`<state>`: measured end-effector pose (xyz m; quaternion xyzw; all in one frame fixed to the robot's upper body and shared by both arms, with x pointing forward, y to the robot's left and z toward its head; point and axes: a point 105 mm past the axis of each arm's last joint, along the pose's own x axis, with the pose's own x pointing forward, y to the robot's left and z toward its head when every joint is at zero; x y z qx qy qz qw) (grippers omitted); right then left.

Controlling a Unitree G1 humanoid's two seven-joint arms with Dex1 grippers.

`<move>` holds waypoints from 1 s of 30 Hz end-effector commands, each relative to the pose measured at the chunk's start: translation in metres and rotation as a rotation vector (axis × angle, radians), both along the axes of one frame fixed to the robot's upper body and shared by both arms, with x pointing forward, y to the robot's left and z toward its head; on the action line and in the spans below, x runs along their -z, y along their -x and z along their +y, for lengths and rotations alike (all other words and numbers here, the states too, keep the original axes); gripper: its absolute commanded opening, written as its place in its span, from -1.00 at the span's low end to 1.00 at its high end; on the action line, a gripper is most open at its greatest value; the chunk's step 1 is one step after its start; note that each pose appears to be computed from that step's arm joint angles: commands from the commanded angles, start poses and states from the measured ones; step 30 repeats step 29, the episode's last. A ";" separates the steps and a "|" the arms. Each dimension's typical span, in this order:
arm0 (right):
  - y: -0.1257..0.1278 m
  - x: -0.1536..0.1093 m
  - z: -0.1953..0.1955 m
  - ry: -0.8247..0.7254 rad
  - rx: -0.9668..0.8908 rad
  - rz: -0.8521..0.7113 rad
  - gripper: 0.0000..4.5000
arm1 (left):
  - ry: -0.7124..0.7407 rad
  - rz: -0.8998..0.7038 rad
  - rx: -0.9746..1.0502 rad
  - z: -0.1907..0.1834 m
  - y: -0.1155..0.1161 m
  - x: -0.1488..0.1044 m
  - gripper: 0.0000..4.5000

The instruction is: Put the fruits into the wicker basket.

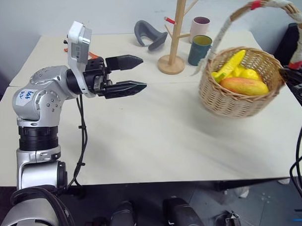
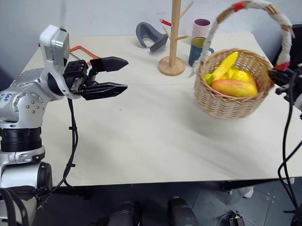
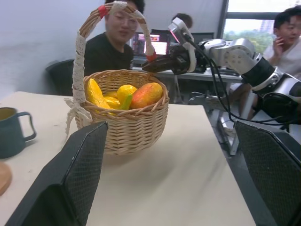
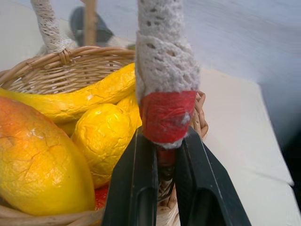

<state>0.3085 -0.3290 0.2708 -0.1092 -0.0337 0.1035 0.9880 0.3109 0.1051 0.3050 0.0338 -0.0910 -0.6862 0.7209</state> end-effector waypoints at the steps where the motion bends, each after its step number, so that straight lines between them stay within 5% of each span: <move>1: 0.004 0.001 -0.003 0.019 0.015 -0.079 -0.94 | 0.011 -0.025 0.050 -0.003 0.005 -0.006 1.00; 7: -0.001 0.026 -0.012 -0.068 0.087 -0.085 -0.94 | 0.021 -0.016 0.073 -0.006 0.002 -0.006 1.00; 17: 0.055 0.012 -0.002 -0.020 -0.088 0.029 0.54 | -0.029 0.007 0.082 0.000 -0.010 0.002 1.00; 25: 0.157 0.020 -0.001 0.021 -0.172 0.305 0.54 | -0.019 0.039 0.078 0.015 -0.001 0.007 1.00; 30: 0.171 0.011 -0.013 0.033 -0.131 0.321 0.54 | -0.061 0.044 0.072 0.029 0.005 0.010 1.00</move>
